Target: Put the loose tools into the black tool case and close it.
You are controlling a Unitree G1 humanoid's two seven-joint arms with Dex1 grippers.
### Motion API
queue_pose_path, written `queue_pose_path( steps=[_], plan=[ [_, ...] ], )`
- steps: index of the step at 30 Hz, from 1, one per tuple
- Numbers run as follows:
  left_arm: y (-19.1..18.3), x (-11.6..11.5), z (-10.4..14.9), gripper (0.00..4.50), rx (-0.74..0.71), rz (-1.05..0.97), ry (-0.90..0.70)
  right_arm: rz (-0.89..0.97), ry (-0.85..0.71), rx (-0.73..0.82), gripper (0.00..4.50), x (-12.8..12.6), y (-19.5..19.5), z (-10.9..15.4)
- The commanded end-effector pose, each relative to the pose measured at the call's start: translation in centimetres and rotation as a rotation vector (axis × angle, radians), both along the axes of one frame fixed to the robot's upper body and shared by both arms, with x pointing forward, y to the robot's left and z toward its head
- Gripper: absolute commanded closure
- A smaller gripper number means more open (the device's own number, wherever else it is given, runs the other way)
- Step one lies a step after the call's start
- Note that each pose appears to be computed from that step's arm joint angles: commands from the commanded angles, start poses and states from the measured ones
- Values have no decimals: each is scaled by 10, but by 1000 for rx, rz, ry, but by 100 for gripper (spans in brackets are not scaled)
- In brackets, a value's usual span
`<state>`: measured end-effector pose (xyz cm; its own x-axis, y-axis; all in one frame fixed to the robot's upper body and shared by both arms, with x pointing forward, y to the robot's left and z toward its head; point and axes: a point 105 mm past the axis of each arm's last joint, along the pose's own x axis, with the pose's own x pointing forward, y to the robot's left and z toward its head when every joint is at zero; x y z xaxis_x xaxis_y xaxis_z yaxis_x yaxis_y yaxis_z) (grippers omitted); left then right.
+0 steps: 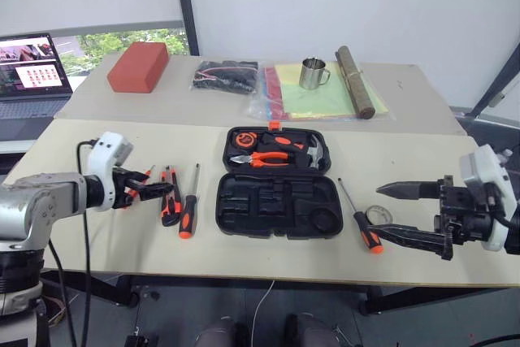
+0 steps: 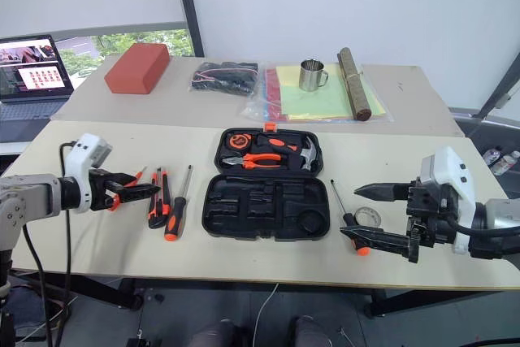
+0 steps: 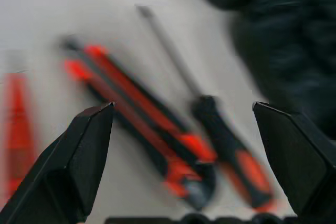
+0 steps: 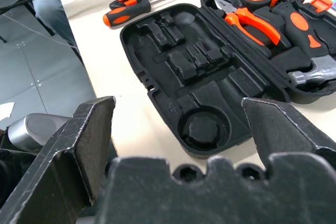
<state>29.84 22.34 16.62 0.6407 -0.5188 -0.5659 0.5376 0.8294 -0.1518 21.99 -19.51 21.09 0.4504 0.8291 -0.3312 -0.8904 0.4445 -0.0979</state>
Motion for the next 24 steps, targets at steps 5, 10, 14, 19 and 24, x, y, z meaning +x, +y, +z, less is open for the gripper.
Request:
queue_pose_path(
  steps=[5,10,14,19,24],
  plan=[
    [-26,-17,-12,0,70,-12,65,8,-59,7,1,-6,6,2],
    [-38,-18,-25,0,169,-11,69,3,-63,11,1,-7,6,1],
    [-30,-17,-41,0,214,50,112,2,-68,12,1,-8,6,1],
    [-29,-17,-58,115,216,84,165,13,-71,10,0,-11,8,2],
    [-25,-11,-61,293,206,117,172,33,-75,8,0,-13,11,4]
  ],
)
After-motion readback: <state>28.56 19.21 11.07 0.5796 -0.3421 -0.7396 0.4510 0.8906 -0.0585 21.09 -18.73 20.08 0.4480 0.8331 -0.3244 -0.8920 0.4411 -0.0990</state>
